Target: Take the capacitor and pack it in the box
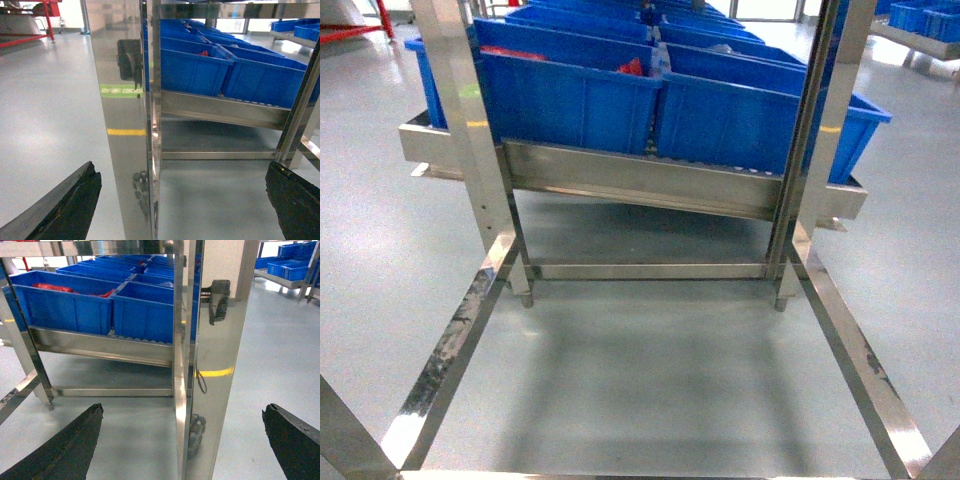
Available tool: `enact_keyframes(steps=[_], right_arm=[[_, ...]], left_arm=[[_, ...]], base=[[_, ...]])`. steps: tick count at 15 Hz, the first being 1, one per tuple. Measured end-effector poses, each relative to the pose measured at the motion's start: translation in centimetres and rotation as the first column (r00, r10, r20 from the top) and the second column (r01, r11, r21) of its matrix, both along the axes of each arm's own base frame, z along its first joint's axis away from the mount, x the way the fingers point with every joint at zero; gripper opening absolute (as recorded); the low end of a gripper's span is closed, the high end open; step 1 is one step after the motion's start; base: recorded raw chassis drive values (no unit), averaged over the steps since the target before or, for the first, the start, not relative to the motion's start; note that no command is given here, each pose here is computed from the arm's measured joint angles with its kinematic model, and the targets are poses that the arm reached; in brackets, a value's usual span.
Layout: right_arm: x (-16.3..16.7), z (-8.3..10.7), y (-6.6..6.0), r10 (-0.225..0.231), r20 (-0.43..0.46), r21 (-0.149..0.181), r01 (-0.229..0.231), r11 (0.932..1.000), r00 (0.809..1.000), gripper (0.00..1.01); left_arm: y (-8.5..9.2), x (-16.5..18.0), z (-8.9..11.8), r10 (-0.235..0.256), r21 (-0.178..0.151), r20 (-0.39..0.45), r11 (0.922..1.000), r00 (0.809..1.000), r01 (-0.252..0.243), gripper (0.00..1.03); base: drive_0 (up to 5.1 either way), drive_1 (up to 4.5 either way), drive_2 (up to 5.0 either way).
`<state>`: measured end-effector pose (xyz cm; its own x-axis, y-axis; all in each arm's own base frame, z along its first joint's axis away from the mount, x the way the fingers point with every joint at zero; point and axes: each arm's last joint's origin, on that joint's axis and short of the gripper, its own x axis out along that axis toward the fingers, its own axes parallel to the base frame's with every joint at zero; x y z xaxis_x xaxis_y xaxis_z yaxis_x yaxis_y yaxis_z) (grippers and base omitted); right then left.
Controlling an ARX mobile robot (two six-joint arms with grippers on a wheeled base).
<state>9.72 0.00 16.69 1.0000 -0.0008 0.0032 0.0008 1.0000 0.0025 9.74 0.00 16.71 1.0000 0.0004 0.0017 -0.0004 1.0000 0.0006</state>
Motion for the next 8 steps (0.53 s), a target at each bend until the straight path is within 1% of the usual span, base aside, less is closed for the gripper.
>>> enact_keyframes(steps=[8], right_arm=[[0.00, 0.00, 0.00, 0.000, 0.000, 0.000, 0.000, 1.0000, 1.000, 0.98]], left_arm=[[0.00, 0.00, 0.00, 0.000, 0.000, 0.000, 1.0000, 1.000, 0.000, 0.98]], base=[[0.0, 0.00, 0.0]])
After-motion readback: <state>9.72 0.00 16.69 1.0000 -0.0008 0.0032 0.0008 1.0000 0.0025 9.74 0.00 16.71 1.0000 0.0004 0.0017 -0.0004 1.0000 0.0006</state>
